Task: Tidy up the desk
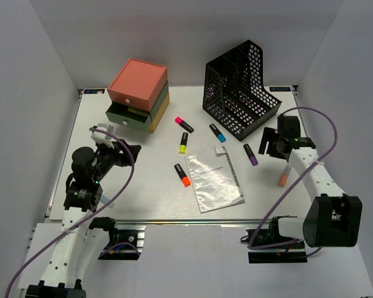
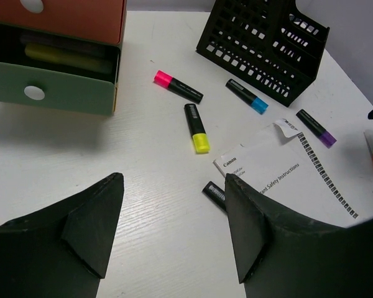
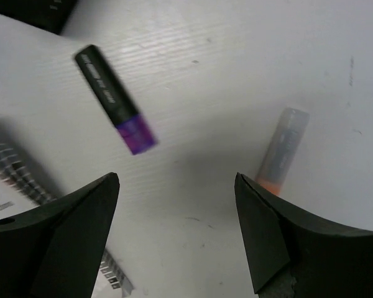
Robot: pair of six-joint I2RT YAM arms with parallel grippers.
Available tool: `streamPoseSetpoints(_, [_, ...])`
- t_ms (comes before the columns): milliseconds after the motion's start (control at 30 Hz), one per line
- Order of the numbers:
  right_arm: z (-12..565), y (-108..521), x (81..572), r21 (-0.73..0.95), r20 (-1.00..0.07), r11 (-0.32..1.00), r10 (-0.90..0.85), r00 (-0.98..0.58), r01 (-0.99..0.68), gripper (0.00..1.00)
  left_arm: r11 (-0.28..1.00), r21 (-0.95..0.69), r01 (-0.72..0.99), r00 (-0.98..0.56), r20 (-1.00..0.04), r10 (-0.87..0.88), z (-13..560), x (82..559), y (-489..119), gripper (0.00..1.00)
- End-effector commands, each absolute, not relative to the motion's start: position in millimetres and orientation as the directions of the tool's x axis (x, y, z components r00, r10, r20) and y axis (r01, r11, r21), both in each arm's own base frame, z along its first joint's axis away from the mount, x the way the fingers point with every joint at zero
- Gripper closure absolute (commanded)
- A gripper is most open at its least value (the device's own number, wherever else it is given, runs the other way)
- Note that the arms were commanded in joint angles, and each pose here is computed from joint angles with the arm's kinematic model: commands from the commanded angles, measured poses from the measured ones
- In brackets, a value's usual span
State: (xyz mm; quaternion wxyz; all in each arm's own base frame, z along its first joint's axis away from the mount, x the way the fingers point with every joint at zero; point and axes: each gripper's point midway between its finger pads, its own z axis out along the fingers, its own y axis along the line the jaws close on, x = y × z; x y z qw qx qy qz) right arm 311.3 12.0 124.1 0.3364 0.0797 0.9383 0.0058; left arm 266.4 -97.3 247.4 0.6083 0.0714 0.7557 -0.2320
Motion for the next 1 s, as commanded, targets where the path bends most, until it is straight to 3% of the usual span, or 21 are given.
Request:
streamPoseSetpoints(0, [126,-22,303,-0.032,-0.62,0.94,0.248,-0.745,0.339,0.19,0.87,-0.268,0.415,-0.255,-0.952,-0.171,246,264,-102,0.24])
streamPoseSetpoints(267, [123,-53,292,-0.11,-0.66,0.879,0.284,-0.695,0.464,0.2,0.863,-0.267,0.429,-0.248,-0.953,-0.172,249,262,-104,0.24])
streamPoseSetpoints(633, [74,-90,274,-0.204,-0.566,0.821,0.345,-0.749,0.533,0.2,0.852,-0.262,0.453,-0.234,-0.957,-0.169,252,258,-107,0.24])
streamPoseSetpoints(967, [48,-91,270,-0.158,-0.517,0.841,0.376,-0.769,0.518,0.24,0.85,-0.259,0.459,-0.228,-0.959,-0.17,254,258,-108,0.23])
